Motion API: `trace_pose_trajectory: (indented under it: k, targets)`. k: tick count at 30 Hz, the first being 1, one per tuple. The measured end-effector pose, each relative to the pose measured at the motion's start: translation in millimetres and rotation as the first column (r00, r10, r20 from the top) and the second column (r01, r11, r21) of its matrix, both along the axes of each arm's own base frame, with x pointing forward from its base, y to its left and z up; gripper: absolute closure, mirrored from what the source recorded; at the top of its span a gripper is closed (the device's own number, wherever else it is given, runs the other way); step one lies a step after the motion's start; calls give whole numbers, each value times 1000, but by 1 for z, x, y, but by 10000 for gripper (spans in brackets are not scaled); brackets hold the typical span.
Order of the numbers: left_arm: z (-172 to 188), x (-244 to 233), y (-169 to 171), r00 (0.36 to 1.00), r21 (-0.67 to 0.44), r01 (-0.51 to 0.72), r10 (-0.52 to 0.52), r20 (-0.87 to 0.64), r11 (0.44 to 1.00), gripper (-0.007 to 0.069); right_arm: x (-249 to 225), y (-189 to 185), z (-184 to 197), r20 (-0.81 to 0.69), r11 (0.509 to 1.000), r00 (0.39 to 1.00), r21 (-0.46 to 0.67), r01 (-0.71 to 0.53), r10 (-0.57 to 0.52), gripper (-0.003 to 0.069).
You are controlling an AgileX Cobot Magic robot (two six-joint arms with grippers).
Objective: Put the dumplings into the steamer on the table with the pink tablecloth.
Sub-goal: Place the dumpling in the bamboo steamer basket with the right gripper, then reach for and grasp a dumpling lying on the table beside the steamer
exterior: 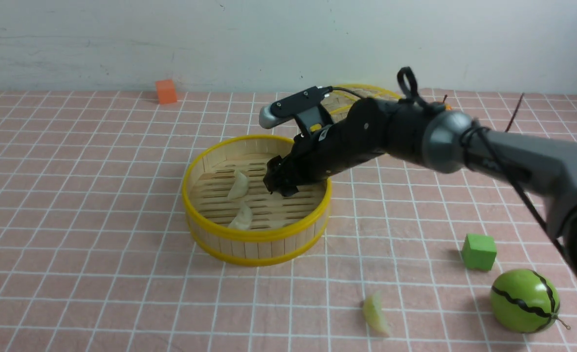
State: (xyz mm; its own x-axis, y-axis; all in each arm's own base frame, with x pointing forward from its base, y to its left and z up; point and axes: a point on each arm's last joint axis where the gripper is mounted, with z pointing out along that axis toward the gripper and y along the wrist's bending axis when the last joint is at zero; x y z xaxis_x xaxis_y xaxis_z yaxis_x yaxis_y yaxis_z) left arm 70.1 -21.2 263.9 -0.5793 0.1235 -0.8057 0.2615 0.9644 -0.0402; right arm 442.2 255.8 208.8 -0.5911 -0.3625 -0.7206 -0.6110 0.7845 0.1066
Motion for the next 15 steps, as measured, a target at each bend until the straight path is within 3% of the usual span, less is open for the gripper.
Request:
trace_pose_trajectory:
  k: [2, 7, 8, 10, 11, 13, 15]
  targets:
    - [0, 0, 0, 1000, -3, 0, 0, -1, 1000, 639, -18, -16, 46, -63, 997, 997, -53, -57, 54, 21]
    - [0, 0, 0, 1000, -6, 0, 0, -4, 1000, 638, -62, -51, 109, -205, 991, 978, -137, 3, -31, 64]
    - [0, 0, 0, 1000, -7, 0, 0, -4, 1000, 638, -64, -52, 108, -227, 990, 973, -142, 12, -44, 71]
    - [0, 0, -1, 1000, -13, 1, -1, -7, 1000, 638, -81, -65, 70, -393, 969, 910, -244, 35, -131, 119]
    - [0, 0, -1, 1000, -13, 1, -1, -7, 1000, 638, -81, -64, 70, -392, 969, 910, -243, 36, -132, 122]
    - [0, 0, -1, 1000, -15, 1, -2, -9, 1000, 638, -97, -65, 17, -497, 950, 854, -312, -10, -154, 148]
    - [0, 0, -1, 1000, -15, 1, -2, -9, 1000, 638, -107, -60, -5, -517, 947, 843, -320, -27, -151, 155]
